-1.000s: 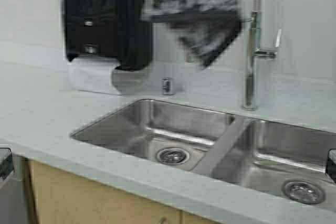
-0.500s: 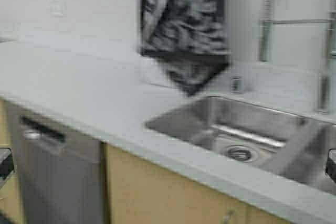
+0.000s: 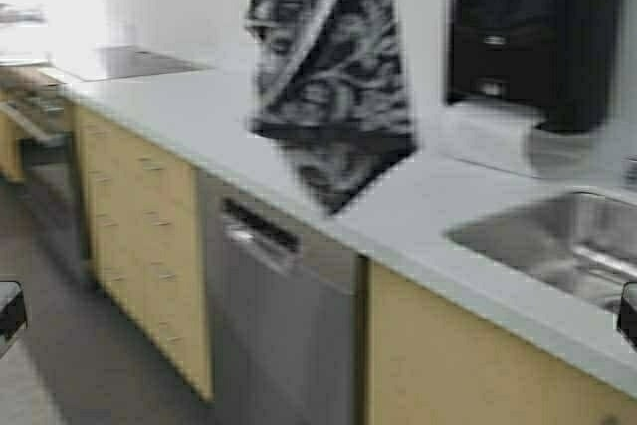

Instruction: Get the cloth and wipe up the spill under the wine glass

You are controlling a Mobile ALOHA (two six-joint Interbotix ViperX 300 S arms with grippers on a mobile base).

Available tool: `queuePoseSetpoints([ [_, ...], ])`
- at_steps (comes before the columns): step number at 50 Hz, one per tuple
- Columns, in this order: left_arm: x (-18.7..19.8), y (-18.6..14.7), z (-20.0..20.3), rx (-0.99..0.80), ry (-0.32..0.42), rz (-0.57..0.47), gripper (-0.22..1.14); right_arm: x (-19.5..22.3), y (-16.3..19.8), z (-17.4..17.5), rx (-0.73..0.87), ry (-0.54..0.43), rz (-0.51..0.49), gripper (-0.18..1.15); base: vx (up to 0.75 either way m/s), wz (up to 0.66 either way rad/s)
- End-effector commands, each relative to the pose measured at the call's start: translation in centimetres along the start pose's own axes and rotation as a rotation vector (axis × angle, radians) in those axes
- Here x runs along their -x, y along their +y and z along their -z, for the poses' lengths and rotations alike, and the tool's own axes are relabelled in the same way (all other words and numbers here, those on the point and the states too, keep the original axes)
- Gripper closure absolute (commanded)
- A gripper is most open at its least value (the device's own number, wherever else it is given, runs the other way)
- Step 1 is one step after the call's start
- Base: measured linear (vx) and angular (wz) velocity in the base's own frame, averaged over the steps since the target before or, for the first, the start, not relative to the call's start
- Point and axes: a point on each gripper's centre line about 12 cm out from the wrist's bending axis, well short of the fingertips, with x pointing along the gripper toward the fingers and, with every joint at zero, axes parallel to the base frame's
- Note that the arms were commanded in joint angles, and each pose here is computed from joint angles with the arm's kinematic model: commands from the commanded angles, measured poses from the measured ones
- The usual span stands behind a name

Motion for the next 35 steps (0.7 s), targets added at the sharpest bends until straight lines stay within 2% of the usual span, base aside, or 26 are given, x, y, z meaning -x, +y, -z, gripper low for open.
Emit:
queuePoseSetpoints([
  [1,-0.4,-0.1,-0.6,-0.003,-0.009,0.000,0.89,0.1,-0.6,-1.1,0.003,-0.049,0.019,0.91,-0.03,0.45],
  [18,-0.5,-0.1,-0.7,-0.009,-0.006,0.001,0.89,0.7,-2.2,0.9,0.003,0.001,0.073,0.91,-0.01,0.42],
  [35,-0.5,-0.1,-0.4,-0.005,-0.002,0.000,0.89,0.9,-2.3,0.7,0.005,-0.017,0.080,0.91,0.01,0.46],
])
